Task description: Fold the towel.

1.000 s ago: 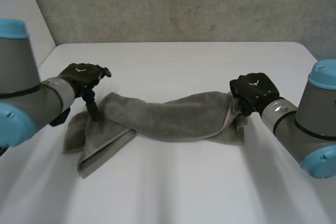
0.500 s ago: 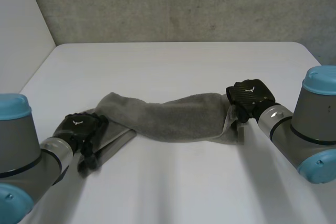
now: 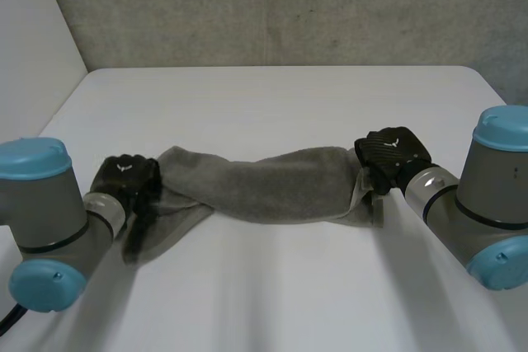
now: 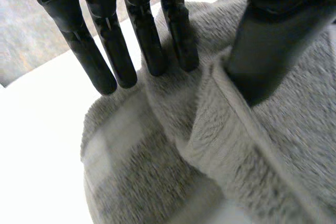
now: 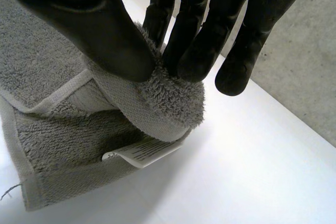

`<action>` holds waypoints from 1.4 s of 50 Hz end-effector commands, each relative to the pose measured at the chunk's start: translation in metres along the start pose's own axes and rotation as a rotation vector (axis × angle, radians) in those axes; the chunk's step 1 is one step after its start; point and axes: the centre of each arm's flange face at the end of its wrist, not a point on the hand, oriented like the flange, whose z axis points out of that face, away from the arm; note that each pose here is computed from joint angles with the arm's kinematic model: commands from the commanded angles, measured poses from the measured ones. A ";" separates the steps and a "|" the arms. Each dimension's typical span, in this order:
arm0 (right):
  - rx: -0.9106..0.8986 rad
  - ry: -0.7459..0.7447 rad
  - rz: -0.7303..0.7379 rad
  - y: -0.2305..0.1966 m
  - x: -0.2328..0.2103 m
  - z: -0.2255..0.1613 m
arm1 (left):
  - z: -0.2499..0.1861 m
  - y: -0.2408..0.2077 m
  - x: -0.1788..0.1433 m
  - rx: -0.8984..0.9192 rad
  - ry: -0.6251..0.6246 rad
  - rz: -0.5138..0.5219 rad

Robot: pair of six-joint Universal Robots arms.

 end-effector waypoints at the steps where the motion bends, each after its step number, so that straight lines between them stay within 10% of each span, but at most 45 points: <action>1: 0.045 0.011 -0.011 -0.013 0.008 0.005 | 0.009 -0.017 -0.004 0.059 -0.010 0.044; 10: 0.504 0.154 -0.190 -0.134 0.059 0.028 | 0.033 -0.146 -0.036 0.438 -0.200 0.405; 16: 1.181 0.363 -0.212 -0.237 0.099 0.005 | -0.001 -0.286 -0.070 0.931 -0.416 0.339; 23: 1.199 0.300 -0.091 -0.242 0.101 -0.004 | -0.028 -0.326 -0.090 1.211 -0.465 0.201; 47: 0.131 -0.147 -0.349 -0.041 -0.001 -0.007 | 0.005 -0.024 -0.023 0.292 0.049 0.175; 70: 0.015 0.091 0.046 0.006 0.053 -0.034 | 0.013 0.014 -0.014 0.254 0.051 0.169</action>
